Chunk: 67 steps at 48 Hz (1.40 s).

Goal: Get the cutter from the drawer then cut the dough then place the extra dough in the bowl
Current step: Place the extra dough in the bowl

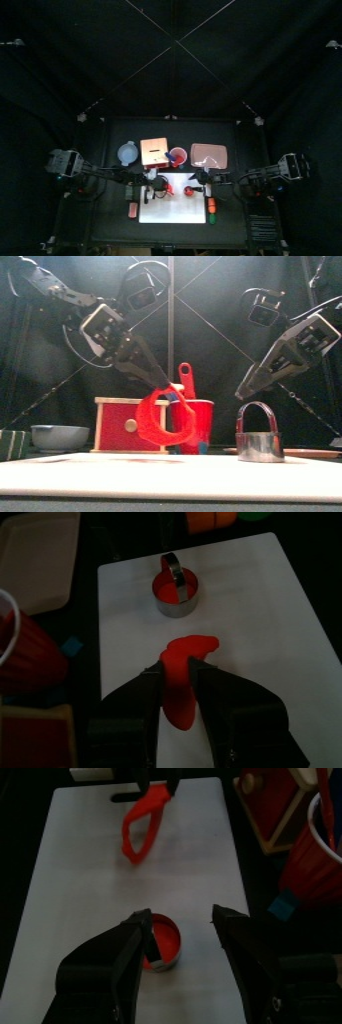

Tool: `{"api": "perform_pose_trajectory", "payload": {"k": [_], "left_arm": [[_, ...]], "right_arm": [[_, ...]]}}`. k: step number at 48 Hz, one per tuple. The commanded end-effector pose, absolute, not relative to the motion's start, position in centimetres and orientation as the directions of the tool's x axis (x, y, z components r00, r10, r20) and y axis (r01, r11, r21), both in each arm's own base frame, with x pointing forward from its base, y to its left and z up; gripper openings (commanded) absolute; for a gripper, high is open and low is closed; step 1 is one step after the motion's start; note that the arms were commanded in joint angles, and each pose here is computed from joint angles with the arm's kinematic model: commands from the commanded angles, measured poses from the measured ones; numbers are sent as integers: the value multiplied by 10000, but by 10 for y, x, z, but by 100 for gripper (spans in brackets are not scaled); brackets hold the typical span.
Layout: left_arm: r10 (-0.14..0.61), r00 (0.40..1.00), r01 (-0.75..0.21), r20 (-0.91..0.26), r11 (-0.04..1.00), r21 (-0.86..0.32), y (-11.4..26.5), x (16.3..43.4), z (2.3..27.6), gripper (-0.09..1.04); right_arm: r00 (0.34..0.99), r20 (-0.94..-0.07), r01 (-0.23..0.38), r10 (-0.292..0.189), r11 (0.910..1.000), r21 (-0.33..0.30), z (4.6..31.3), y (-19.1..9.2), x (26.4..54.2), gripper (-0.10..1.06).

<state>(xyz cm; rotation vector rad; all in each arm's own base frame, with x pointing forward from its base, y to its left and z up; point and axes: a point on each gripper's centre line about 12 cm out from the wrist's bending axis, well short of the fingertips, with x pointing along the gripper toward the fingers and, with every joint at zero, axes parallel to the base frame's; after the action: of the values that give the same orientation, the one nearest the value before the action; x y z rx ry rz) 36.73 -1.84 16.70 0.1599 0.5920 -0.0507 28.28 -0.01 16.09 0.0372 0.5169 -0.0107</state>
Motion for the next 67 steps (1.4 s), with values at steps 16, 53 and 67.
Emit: {"api": "perform_pose_trajectory", "payload": {"k": [16, 53, 67], "left_arm": [[578, 9307, -181, -3611, 9935, 1123, 5, 271, 227, 67], [4434, 8518, -3752, -2790, 8880, 2657, 90, 178, 222, 67], [5338, 7638, -4630, -3628, 8448, 2682, 108, 157, 199, 68]], "right_arm": [[8875, -4605, 379, -181, 9987, 338, 173, -6, 286, 87], [8830, -4687, 474, -245, 9982, 371, 174, -8, 286, 87], [8779, -4782, 470, -243, 9983, 355, 173, -8, 286, 86]]}}
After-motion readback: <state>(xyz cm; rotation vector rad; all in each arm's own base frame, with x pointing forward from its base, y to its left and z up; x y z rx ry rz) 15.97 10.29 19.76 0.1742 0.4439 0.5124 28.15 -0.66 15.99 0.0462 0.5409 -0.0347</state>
